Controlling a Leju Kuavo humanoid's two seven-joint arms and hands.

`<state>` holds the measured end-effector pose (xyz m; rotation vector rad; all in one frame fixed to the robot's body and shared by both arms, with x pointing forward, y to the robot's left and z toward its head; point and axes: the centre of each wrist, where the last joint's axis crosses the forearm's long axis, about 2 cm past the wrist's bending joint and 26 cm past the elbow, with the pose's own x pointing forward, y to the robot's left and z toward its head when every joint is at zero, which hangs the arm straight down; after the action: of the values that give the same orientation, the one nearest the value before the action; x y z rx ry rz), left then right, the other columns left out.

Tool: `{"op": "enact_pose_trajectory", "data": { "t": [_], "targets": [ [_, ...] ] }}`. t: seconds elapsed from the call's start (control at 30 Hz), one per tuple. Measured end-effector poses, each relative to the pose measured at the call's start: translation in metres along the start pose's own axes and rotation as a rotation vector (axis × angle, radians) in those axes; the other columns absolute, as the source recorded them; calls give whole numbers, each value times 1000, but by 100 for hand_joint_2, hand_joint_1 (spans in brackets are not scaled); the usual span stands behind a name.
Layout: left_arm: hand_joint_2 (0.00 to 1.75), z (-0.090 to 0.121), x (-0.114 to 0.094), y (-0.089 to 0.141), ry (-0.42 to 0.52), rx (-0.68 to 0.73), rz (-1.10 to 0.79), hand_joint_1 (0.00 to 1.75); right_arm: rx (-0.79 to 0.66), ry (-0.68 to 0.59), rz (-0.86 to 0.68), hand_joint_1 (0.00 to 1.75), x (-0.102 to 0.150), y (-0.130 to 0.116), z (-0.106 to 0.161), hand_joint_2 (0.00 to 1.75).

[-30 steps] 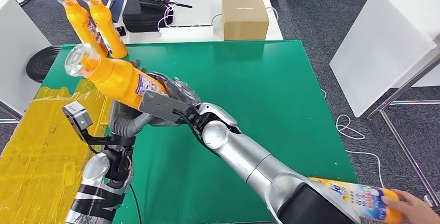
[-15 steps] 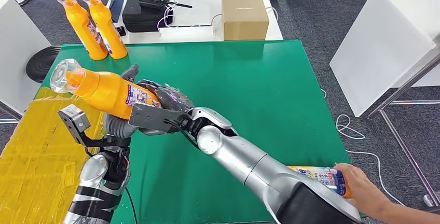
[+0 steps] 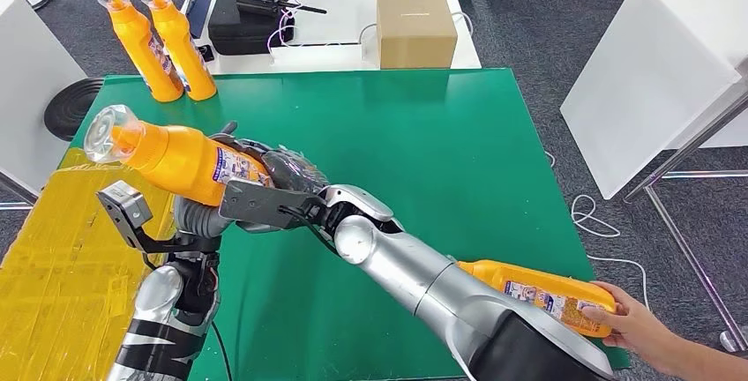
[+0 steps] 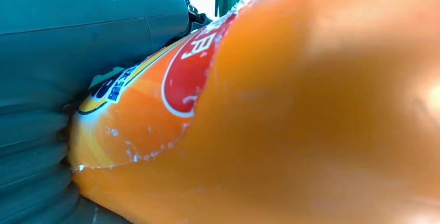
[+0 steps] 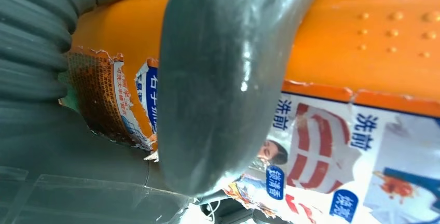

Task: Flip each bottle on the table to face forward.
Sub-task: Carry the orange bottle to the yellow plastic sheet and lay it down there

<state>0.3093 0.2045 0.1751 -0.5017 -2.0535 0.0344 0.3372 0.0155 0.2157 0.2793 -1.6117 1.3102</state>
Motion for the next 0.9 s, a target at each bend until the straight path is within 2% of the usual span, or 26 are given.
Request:
{"op": "enact_pose_trajectory", "data": {
  "t": [0.17,0.2,0.3,0.33,0.47,0.7,0.9],
  "targets": [
    [175,1,0,0,1,2,0,175,0,2,2,175,-1,0,0,175],
    [175,1,0,0,1,2,0,175,0,2,2,166,-1,0,0,175],
    [175,1,0,0,1,2,0,175,0,2,3,35,-1,1,0,175],
    [175,1,0,0,-1,2,1,175,-1,2,5,0,-2,1,0,175],
    [175,0,2,-1,-14,1,1,175,-8,3,24,0,-5,3,1,0],
    [175,-3,12,2,-81,38,-138,175,-63,-7,40,0,-25,-6,16,0],
    [175,2,29,31,-159,107,-435,175,-161,-19,11,0,-47,-27,48,0]
  ]
}}
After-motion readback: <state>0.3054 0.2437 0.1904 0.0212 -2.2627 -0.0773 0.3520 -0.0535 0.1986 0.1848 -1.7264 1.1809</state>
